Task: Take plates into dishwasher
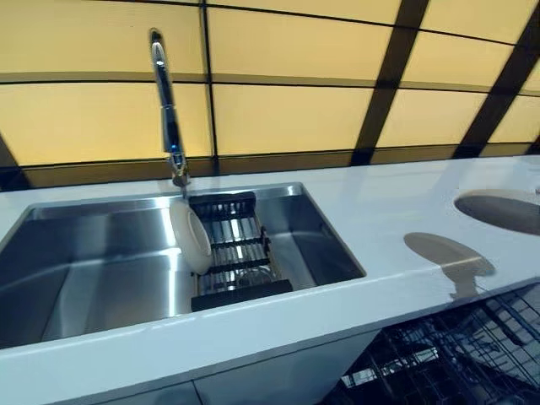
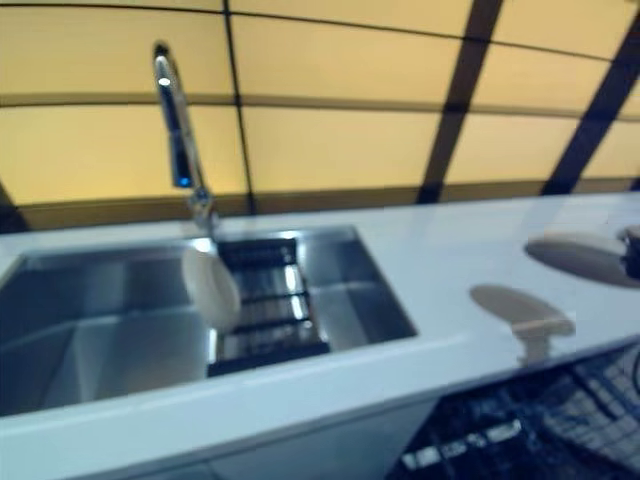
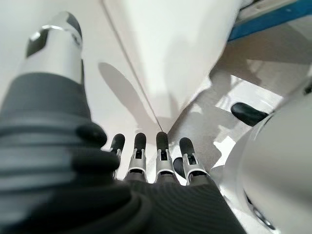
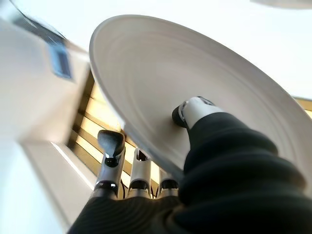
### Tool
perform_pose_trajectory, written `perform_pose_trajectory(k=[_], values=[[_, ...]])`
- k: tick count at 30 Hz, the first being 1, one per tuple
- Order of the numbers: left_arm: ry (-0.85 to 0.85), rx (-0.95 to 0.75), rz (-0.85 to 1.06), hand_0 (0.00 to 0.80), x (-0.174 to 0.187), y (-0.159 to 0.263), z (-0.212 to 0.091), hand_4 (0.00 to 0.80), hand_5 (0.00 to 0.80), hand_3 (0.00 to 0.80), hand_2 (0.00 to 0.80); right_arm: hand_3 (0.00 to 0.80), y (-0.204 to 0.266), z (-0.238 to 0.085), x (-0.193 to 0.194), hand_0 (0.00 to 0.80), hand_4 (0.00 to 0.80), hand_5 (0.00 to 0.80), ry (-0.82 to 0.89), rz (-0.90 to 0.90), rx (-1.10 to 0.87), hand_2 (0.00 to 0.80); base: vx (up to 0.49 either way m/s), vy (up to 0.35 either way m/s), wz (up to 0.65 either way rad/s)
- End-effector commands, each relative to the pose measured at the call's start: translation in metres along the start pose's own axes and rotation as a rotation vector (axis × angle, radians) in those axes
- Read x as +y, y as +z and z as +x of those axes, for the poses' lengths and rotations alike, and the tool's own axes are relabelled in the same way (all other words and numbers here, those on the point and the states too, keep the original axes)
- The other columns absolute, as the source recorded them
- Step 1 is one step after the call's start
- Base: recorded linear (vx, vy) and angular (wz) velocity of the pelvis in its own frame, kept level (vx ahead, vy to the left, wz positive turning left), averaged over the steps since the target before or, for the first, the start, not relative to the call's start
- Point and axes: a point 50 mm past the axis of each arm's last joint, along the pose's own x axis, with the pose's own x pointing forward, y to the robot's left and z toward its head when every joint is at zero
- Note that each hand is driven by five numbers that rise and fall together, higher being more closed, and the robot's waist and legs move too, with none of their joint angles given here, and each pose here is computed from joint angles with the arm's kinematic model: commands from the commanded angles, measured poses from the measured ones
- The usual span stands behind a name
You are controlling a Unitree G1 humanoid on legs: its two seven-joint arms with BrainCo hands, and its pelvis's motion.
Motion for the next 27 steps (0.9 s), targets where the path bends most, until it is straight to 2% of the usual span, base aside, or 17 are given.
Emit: perform_pose_trajectory(k=[1,7,14,27], values=[[0.039,-0.019,0.038,0.0,0.007,0.016,-0.001,0.0,0.0,0.0,0.0,0.8,-0.024,-0.002,-0.019,0.8,0.8,0.8,-0.074,0.115,0.122,0.8,0.022,-0.07,-0.2],[0.055,-0.032,0.044,0.0,0.008,0.023,-0.002,0.0,0.0,0.0,0.0,0.8,-0.039,-0.019,0.014,0.8,0.8,0.8,0.052,0.304,0.212,0.8,0.009,-0.066,-0.13],[0.051,-0.029,0.046,0.0,0.005,0.025,-0.001,0.0,0.0,0.0,0.0,0.8,-0.028,-0.032,0.043,0.8,0.8,0.8,0.184,0.482,0.224,0.8,-0.003,-0.036,-0.05],[0.05,-0.041,0.034,0.0,0.004,0.021,0.0,0.0,0.0,0.0,0.0,0.8,-0.009,-0.058,0.098,0.8,0.8,0.8,0.384,0.606,0.236,0.8,0.003,-0.007,-0.03]])
